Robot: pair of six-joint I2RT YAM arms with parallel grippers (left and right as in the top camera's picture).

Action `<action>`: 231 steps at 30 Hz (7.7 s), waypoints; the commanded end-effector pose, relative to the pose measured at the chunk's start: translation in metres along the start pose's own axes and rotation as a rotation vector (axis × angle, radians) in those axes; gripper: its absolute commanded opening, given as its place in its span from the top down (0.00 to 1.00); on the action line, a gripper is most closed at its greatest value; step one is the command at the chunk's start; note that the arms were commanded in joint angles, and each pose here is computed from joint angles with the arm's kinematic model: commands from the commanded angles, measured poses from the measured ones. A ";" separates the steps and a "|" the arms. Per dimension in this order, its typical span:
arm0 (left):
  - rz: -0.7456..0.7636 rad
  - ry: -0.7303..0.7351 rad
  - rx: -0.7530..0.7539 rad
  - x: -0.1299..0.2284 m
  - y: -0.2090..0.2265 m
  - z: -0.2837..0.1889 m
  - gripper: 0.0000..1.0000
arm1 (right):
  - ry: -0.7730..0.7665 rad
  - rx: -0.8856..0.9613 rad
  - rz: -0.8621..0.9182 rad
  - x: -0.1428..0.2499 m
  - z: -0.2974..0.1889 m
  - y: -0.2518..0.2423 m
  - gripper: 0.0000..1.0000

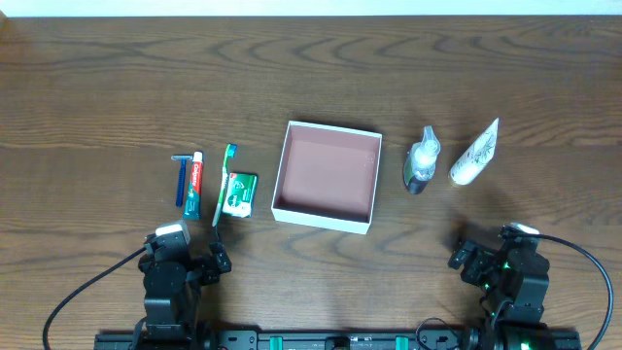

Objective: Pack container

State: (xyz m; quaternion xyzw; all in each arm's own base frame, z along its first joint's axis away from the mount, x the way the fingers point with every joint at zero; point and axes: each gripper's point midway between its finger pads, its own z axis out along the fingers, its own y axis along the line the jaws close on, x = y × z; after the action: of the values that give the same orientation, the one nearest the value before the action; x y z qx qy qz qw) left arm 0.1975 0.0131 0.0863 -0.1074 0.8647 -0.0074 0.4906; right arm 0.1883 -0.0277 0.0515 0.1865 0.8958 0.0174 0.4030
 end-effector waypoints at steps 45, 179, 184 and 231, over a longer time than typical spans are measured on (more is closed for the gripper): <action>0.006 0.006 0.000 0.004 0.000 0.002 0.02 | -0.087 -0.098 0.090 -0.022 -0.001 0.018 0.01; 0.006 0.006 0.000 0.004 0.000 0.002 0.02 | 0.478 0.076 -0.386 -0.197 -0.005 0.190 0.25; 0.006 0.006 0.000 0.004 0.000 0.002 0.02 | 0.592 0.084 -0.397 -0.160 0.024 0.183 0.26; 0.006 0.006 0.000 0.004 0.000 0.002 0.02 | 0.384 -0.268 -0.351 -0.138 -0.123 0.242 0.67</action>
State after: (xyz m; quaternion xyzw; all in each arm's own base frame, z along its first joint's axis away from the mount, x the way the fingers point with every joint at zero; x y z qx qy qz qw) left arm 0.1976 0.0127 0.0863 -0.1068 0.8647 -0.0086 0.4907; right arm 0.2600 0.1426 0.2756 -0.0493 0.9649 0.0777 0.2459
